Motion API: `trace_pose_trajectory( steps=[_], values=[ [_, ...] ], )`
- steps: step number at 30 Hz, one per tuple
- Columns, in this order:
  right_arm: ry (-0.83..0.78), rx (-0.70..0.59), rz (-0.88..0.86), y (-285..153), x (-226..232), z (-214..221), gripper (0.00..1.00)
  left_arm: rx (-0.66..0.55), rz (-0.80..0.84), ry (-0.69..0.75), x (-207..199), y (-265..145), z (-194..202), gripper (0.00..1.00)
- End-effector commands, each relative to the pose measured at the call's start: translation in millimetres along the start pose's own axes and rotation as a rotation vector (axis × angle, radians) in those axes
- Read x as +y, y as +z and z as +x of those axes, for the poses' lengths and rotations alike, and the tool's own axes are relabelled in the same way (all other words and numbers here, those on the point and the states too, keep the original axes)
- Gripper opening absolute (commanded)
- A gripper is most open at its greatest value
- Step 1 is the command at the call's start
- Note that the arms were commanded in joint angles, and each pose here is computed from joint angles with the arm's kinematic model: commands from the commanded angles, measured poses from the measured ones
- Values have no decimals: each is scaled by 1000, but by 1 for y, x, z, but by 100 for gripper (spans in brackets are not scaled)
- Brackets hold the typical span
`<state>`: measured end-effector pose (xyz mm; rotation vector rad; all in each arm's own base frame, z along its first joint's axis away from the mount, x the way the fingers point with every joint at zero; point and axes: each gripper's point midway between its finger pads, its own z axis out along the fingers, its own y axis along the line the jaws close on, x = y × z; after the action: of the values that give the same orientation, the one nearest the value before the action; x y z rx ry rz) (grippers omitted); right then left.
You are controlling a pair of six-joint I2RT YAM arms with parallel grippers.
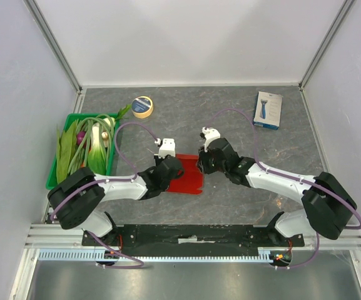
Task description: Fold the paper box
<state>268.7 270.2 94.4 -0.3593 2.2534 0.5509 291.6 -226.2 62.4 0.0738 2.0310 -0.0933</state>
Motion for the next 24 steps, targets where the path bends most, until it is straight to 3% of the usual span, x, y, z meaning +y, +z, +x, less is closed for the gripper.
trace_pose_trajectory(
  steps=[1, 9, 14, 24],
  values=[
    [-182, -81, -248, -2, 41, -16, 34, -47, 32, -81, -13, 2, -10, 2],
    [-332, -51, -327, -8, 46, -4, 51, -49, 38, -71, -12, 0, -10, 2],
    [-482, -21, -340, -9, 40, 6, 55, -46, 41, -62, -10, -1, -9, 2],
    [-604, -14, -406, -14, 38, 24, 59, -41, 38, -38, -6, -1, -5, 2]
  ],
)
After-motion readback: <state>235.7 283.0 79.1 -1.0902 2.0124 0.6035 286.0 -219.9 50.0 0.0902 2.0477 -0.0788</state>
